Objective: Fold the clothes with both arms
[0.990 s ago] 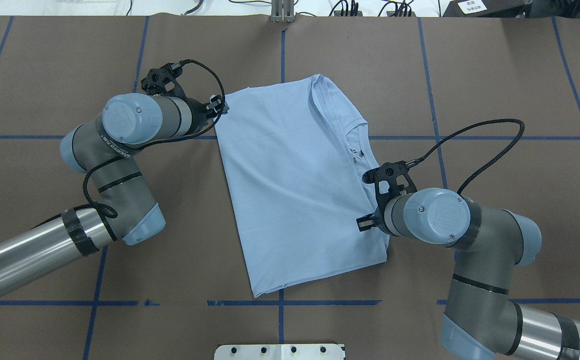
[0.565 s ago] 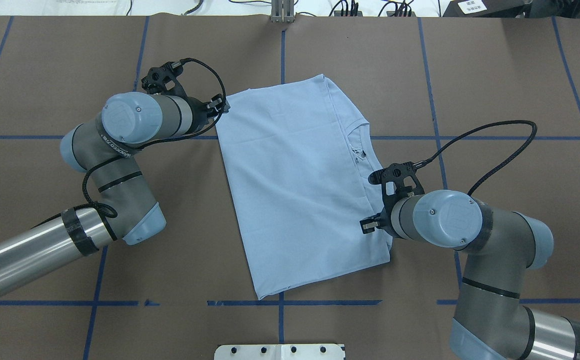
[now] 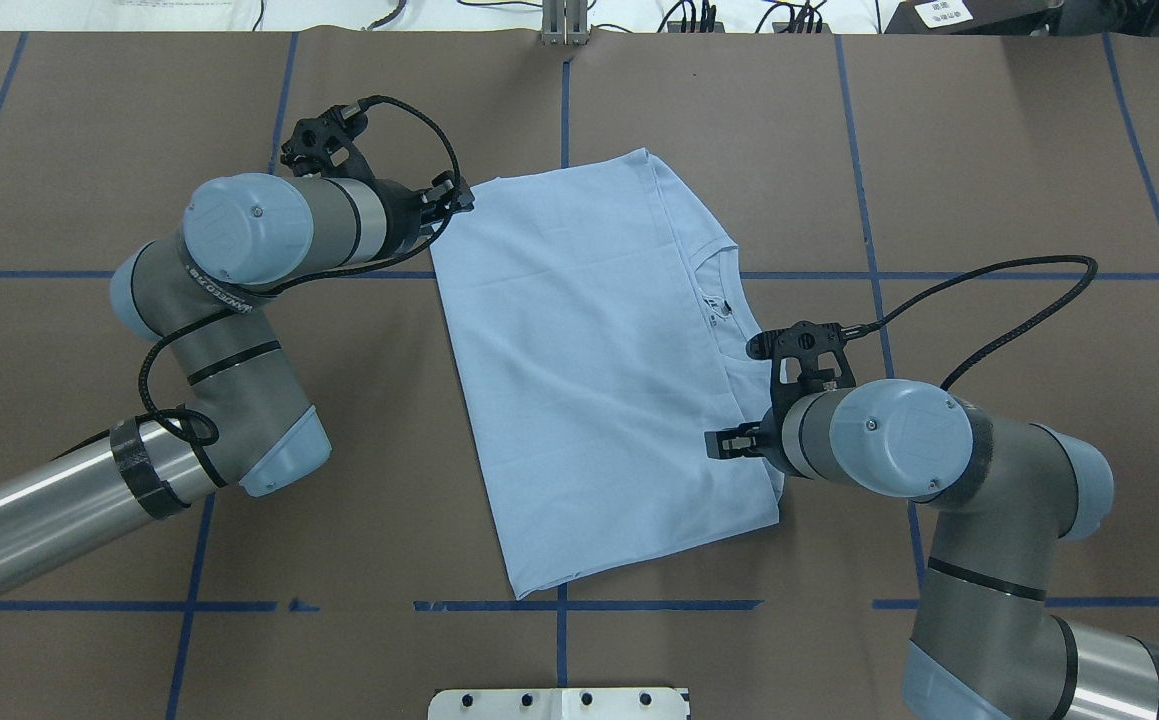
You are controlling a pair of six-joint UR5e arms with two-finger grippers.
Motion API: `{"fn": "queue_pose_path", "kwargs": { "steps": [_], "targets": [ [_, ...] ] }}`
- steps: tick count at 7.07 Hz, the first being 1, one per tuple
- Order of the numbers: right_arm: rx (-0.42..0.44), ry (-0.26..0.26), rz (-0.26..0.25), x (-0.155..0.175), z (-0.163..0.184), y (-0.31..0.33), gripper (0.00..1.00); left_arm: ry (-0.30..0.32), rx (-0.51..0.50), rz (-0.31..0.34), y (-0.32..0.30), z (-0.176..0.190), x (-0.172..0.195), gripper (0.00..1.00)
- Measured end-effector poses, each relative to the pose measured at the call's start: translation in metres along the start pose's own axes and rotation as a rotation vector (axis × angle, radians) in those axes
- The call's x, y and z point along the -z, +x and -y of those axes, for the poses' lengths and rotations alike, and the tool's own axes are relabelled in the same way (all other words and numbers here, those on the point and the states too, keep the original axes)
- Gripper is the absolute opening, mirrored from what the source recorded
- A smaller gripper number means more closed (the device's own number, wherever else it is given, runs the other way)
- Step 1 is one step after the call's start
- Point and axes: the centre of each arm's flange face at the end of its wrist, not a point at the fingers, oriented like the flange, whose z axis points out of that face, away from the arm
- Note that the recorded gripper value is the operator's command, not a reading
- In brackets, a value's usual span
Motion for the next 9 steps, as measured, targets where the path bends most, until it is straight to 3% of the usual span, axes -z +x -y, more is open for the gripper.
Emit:
{"fn": "queue_pose_path", "kwargs": {
  "steps": [2, 3, 5, 9],
  "targets": [
    [-0.27, -0.004, 0.012, 0.002, -0.013, -0.01, 0.91, -0.001, 0.009, -0.062, 0.021, -0.002, 0.026, 0.63],
    [-0.333, -0.001, 0.006, -0.001, -0.022, -0.012, 0.91, 0.001, 0.009, -0.076, 0.025, -0.002, 0.032, 0.63],
    [-0.379, -0.002, -0.027, -0.01, -0.035, 0.0, 0.83, 0.004, 0.008, -0.084, 0.028, -0.002, 0.036, 0.63],
    [-0.454, -0.009, -0.045, -0.016, -0.041, 0.007, 0.77, 0.006, 0.007, -0.089, 0.029, -0.002, 0.038, 0.63]
  ]
}}
